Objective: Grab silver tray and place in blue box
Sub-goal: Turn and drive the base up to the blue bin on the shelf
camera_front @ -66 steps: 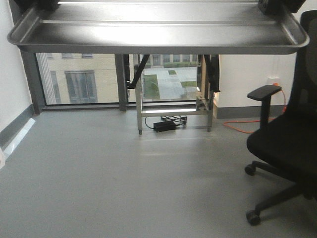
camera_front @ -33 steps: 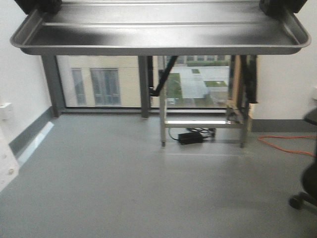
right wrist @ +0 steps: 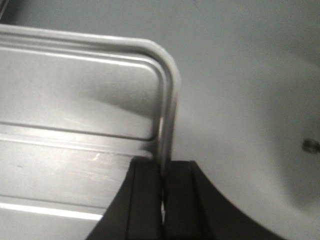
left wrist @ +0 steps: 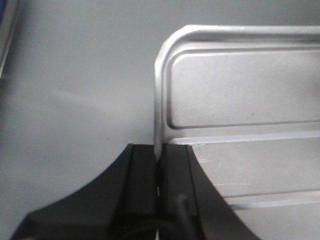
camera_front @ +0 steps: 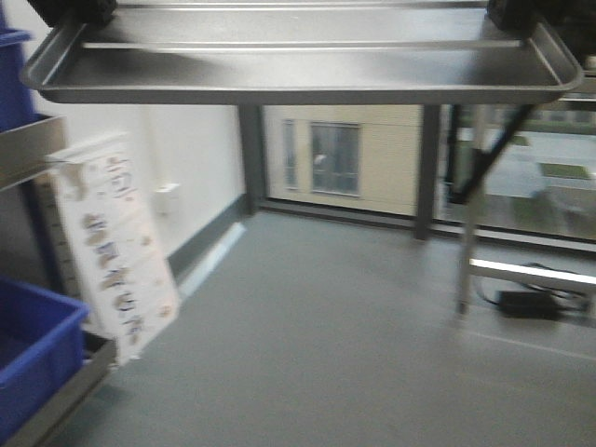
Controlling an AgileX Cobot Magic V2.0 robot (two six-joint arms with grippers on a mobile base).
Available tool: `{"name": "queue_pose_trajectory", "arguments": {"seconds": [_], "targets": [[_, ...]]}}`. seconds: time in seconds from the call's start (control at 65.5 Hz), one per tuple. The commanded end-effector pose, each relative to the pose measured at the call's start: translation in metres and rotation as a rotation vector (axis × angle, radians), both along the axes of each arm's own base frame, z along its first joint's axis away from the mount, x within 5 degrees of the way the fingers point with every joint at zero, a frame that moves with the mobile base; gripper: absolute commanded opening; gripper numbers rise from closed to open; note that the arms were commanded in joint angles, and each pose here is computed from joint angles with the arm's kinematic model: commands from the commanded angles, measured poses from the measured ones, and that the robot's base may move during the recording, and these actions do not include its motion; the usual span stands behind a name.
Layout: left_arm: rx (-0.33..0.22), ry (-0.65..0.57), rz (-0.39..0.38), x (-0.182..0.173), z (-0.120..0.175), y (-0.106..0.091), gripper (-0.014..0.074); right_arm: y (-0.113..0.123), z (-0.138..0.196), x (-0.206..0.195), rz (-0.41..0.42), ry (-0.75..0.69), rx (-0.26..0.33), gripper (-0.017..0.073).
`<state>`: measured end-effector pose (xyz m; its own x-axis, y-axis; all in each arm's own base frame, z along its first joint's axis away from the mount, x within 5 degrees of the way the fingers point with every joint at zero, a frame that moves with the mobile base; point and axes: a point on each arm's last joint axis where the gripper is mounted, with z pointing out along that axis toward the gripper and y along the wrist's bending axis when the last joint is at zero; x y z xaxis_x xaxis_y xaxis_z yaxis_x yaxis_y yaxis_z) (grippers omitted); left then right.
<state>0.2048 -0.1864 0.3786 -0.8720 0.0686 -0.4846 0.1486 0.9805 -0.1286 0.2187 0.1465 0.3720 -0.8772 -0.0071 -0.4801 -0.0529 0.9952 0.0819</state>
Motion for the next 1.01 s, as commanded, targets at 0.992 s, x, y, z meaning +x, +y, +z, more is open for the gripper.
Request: {"name": "queue_pose_trajectory", "arguments": {"seconds": [0.992], "targets": [[0.018, -0.059, 0.015, -0.0048, 0.0181, 0.0117, -0.0104, -0.0114, 0.0199, -0.0015, 0.002, -0.1, -0.035, 0.0057]]}}
